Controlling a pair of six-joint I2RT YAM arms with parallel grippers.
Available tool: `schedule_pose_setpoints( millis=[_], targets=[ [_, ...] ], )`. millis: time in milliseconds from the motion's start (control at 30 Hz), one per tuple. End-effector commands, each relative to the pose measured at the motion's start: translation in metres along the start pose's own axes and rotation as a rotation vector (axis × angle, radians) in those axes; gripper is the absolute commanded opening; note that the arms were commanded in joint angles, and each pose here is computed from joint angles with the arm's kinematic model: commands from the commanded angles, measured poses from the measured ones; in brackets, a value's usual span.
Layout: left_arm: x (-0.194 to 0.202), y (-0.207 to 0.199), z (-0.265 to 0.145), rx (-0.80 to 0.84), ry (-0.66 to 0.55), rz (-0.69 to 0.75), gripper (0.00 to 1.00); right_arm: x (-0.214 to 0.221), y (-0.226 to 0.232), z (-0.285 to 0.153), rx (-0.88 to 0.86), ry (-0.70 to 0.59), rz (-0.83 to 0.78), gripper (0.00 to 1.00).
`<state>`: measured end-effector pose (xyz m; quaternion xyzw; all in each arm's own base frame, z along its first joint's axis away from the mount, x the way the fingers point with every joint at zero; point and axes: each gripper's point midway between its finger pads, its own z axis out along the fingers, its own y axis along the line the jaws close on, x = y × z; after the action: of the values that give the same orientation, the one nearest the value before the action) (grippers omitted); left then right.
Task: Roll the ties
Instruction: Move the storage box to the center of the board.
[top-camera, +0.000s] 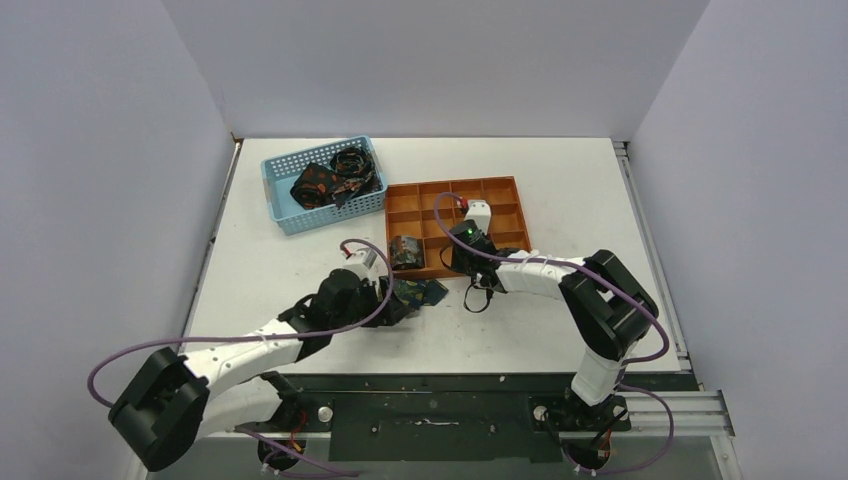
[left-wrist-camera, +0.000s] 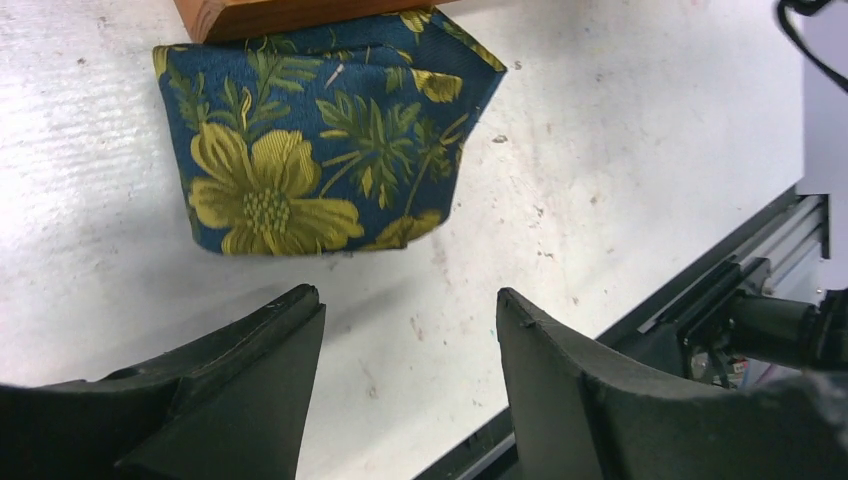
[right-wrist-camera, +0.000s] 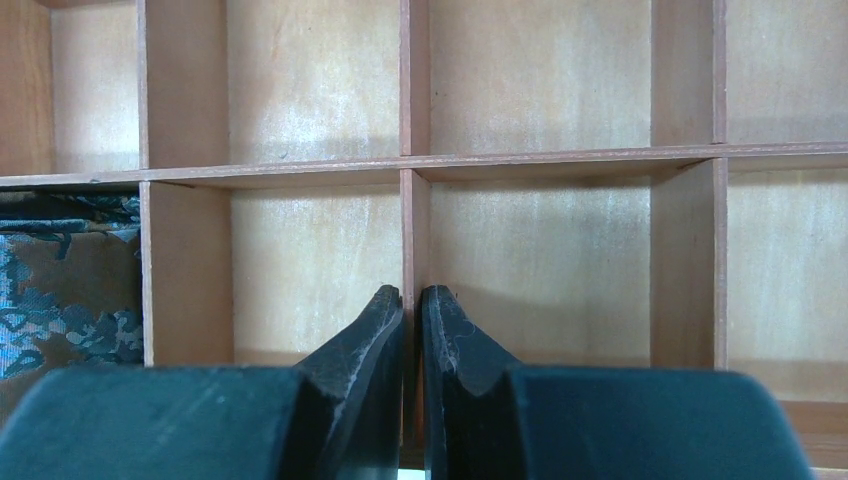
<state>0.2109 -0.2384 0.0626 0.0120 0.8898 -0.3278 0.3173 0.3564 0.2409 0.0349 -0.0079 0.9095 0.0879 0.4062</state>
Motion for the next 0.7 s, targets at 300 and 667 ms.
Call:
schedule_pose_setpoints(
  millis=[300,667],
  targets=[
    [0.019,-0.005,-0.015,0.052,-0.005,-0.027,0.0,0.087,0.0,-0.004,-0.015,0.282,0.155,0.05],
    [0.006,0.003,0.026,-0.08,-0.131,-0.072,0.0,0.109,0.008,-0.008,-0.059,0.34,0.249,0.05]
  ],
)
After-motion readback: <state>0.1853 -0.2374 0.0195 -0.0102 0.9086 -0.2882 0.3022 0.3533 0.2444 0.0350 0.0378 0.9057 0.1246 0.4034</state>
